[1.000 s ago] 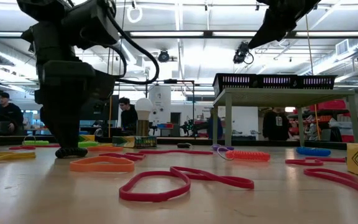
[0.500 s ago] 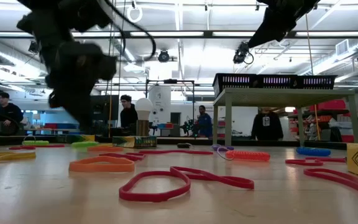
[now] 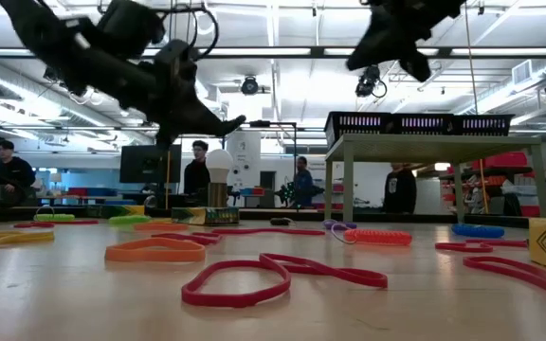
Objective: Pick & Place Office Desk Supplies
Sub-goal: Put the bottom black spring keychain into the right basket on the shelf
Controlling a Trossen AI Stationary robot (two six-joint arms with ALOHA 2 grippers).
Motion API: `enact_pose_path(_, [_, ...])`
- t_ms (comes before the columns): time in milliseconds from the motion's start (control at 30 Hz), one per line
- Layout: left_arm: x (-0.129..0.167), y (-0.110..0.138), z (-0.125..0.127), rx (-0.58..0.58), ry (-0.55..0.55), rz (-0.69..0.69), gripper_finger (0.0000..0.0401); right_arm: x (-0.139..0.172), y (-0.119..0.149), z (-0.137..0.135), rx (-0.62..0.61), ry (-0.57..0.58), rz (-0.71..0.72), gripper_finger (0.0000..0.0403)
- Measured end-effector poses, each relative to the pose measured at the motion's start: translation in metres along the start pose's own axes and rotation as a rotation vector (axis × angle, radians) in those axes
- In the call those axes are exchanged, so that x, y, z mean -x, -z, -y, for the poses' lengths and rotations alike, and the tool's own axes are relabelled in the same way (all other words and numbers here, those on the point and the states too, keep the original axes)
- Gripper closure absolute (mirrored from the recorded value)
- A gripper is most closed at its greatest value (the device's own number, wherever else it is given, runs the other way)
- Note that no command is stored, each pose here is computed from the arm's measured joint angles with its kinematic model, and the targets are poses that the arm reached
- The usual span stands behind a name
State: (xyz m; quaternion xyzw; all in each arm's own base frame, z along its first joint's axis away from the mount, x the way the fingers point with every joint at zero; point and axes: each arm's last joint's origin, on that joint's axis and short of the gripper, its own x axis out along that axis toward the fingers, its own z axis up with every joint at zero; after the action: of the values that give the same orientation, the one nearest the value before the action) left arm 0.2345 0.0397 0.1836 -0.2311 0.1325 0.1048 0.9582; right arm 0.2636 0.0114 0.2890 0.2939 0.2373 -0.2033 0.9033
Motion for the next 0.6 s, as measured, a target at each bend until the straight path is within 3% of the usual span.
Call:
enact_pose_path(133, [-0.015, -0.001, 0.000, 0.051, 0.071, 0.073, 0.0390, -0.025, 0.005, -0.006, -0.143, -0.032, -0.015, 0.0368])
enact_pose_path(233, [-0.028, 0.000, 0.003, 0.089, 0.053, 0.113, 0.0390, -0.040, 0.005, 0.001, -0.194, -0.028, -0.069, 0.0340])
enact_pose_path(367, [-0.041, -0.008, 0.008, 0.192, 0.062, 0.168, 0.0389, -0.051, 0.002, 0.010, -0.255, -0.017, -0.095, 0.0303])
enact_pose_path(600, [-0.054, -0.017, 0.014, 0.226, 0.084, 0.175, 0.0388, -0.057, -0.009, 0.012, -0.280, -0.050, -0.011, 0.0270])
